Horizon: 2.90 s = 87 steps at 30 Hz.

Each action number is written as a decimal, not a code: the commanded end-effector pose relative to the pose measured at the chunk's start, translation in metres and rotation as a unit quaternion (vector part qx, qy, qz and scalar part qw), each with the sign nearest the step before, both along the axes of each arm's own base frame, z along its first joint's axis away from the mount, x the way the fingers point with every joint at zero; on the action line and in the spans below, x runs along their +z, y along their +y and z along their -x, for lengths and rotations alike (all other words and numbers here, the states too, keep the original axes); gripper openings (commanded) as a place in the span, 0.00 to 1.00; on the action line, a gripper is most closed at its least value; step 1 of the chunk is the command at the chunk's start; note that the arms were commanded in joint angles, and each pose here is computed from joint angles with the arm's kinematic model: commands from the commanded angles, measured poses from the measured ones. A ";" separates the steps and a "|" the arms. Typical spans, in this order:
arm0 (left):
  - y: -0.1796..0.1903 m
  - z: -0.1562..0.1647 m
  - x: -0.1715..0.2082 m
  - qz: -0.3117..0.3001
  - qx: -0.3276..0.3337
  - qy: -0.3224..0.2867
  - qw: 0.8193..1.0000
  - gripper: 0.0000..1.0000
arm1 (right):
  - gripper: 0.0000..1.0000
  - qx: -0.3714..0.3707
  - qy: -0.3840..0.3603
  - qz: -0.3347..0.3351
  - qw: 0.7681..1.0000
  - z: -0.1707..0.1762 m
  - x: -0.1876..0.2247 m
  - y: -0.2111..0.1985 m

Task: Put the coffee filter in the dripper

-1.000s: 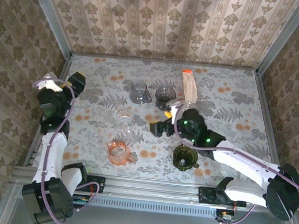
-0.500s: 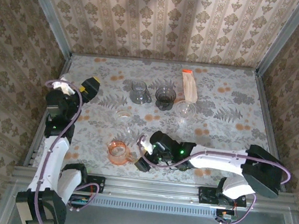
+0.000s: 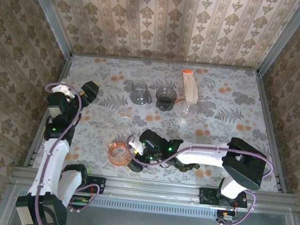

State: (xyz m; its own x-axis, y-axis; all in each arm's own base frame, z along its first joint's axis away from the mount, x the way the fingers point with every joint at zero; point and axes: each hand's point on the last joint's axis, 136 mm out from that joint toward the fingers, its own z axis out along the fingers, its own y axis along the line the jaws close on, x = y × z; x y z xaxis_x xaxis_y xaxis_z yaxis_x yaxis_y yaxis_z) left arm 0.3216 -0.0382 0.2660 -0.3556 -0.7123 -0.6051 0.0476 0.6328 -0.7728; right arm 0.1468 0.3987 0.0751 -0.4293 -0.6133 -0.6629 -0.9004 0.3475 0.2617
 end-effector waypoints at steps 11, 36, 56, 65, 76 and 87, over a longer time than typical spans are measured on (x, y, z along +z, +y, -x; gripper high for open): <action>0.005 0.006 0.004 0.021 0.004 -0.026 0.999 0.99 | 0.48 0.033 0.005 -0.002 0.999 0.004 -0.007 0.019; -0.038 0.013 0.017 0.005 -0.055 -0.038 0.998 0.94 | 0.07 0.016 -0.052 0.019 0.998 0.010 0.026 -0.031; -0.053 0.039 0.008 0.019 -0.088 -0.034 0.995 0.93 | 0.02 -0.207 -0.068 0.058 0.974 -0.092 0.034 -0.131; -0.055 0.039 0.005 0.020 -0.092 -0.034 0.995 0.93 | 0.03 -0.210 -0.037 0.092 0.973 -0.093 0.003 -0.130; -0.057 0.036 -0.002 0.021 -0.095 -0.023 0.995 0.93 | 0.23 -0.210 -0.014 0.104 0.972 -0.081 -0.012 -0.121; -0.061 0.036 -0.001 0.022 -0.102 -0.020 0.994 0.95 | 0.64 -0.241 -0.027 0.070 0.968 -0.078 0.025 -0.123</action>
State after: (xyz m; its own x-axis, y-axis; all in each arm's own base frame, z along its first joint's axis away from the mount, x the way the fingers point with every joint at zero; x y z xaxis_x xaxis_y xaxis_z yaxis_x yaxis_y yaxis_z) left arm 0.2879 -0.0944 0.2619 -0.4579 -0.6556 -0.6004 0.1883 0.5885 -0.7862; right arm 0.2199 0.2775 0.0679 -0.6583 -0.4999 -0.5628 -0.6699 0.7301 0.1350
